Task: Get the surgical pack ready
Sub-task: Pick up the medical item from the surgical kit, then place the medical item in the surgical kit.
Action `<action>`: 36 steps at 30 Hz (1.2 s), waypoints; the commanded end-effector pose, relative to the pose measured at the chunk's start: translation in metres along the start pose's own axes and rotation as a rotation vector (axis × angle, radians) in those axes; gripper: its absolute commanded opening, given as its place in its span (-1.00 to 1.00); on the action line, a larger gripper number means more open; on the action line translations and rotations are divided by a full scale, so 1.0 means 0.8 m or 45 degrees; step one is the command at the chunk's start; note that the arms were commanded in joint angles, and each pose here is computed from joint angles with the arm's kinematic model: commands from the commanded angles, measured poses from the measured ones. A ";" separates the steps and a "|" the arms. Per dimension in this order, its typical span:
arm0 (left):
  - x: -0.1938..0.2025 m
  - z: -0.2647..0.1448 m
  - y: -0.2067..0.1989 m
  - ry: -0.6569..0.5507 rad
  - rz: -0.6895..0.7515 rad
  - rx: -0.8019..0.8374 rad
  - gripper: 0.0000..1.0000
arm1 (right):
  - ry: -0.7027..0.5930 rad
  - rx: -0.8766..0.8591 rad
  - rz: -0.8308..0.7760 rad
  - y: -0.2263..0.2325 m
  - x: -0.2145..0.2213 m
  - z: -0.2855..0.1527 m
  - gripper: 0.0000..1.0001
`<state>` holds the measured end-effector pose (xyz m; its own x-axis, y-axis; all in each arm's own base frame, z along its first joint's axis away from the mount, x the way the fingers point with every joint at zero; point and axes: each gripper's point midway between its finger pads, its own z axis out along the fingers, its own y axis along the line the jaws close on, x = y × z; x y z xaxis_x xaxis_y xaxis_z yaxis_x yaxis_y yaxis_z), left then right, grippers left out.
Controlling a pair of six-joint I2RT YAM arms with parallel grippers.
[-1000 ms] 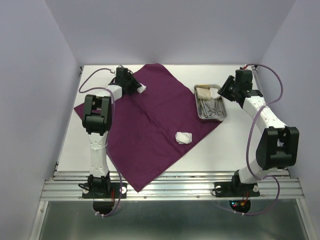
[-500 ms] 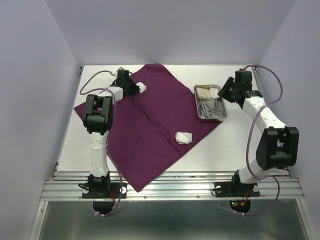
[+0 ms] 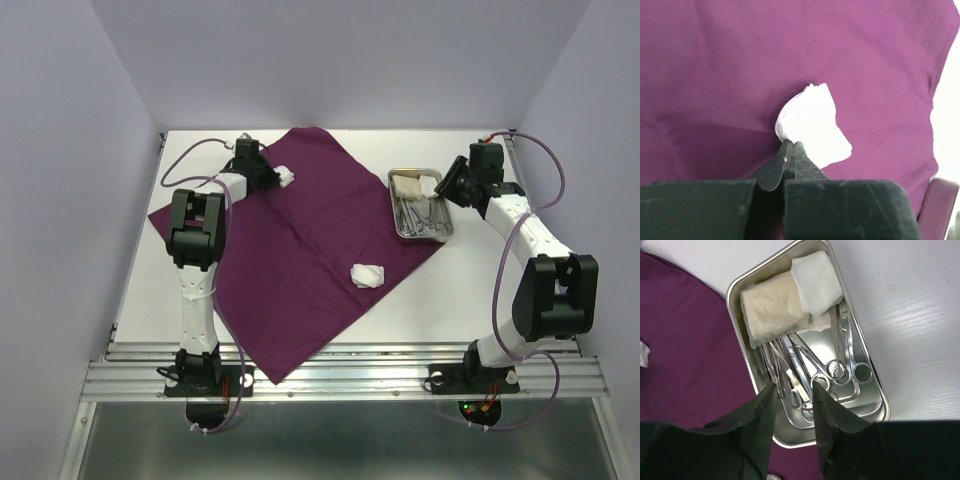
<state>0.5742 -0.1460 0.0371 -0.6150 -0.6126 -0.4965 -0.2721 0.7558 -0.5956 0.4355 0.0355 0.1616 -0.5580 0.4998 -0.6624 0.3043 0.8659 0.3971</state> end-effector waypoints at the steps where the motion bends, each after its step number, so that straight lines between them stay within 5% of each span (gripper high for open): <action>1: -0.018 -0.049 -0.049 -0.009 0.095 0.128 -1.00 | -0.058 -0.042 -0.002 0.013 -0.014 -0.017 -0.20; 23: 0.001 -0.108 -0.083 0.111 0.210 0.293 -1.00 | 0.007 -0.108 -0.027 0.031 0.006 -0.011 -0.20; 36: 0.127 -0.172 -0.115 0.397 0.491 0.481 -1.00 | 0.187 -0.219 -0.331 0.084 0.100 -0.028 -0.09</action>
<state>0.4717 -0.2191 0.1251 -0.7895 -0.3025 -0.5341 0.1234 0.7740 -0.6210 0.4153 0.1151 0.1560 -0.6748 0.3419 -0.6540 0.0898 0.9177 0.3870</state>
